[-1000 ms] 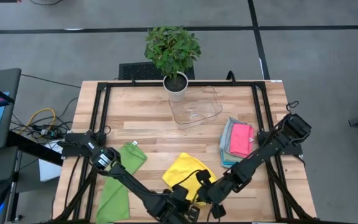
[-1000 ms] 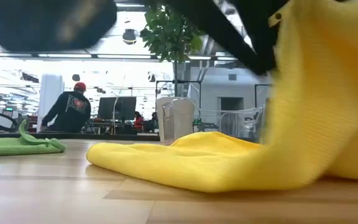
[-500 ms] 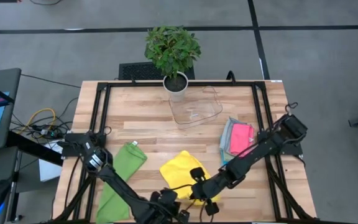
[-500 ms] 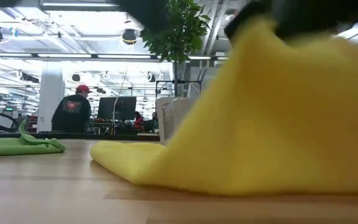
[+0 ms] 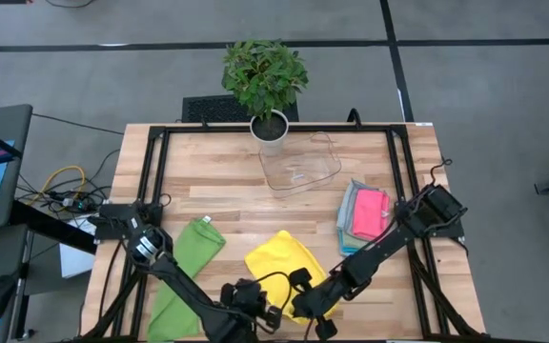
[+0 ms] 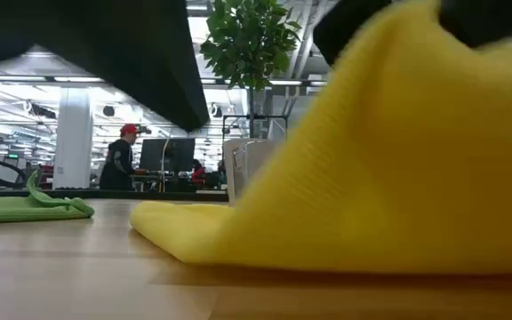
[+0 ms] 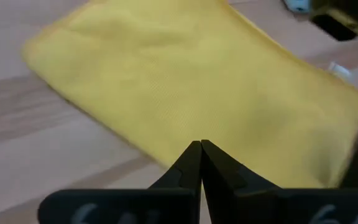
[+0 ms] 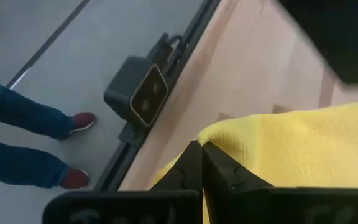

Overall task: Fold microfiber towels
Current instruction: Fold the yellow microfiber cloth

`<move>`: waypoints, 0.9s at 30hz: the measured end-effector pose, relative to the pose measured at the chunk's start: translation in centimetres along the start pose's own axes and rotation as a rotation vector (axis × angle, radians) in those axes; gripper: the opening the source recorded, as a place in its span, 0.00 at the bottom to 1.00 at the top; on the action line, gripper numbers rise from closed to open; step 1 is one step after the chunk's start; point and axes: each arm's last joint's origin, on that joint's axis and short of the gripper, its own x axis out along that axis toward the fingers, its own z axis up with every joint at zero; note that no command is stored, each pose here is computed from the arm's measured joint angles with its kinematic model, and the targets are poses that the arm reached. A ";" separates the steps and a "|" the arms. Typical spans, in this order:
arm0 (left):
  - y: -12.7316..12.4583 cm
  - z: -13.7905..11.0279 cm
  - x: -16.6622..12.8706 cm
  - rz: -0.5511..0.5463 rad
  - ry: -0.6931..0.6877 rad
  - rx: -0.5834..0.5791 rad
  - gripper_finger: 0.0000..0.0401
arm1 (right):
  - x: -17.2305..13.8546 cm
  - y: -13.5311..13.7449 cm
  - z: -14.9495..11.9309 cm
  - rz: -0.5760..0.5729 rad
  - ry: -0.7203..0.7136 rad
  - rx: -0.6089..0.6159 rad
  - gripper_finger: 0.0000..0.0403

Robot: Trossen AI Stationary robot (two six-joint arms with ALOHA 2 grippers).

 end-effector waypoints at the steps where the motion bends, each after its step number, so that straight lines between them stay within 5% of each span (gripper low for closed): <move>1: 0.1 -0.1 0.5 -0.008 -0.008 -0.010 0.00 | 0.0 -0.1 0.2 -0.001 -0.006 -0.003 0.05; 12: 1.9 -1.9 4.8 -0.039 0.044 -0.078 0.00 | -0.1 -2.5 0.7 -0.043 -0.016 -0.021 0.07; 27: 1.7 -2.2 5.0 -0.073 0.053 -0.089 0.00 | 1.8 -5.8 1.1 -0.046 -0.019 -0.060 0.06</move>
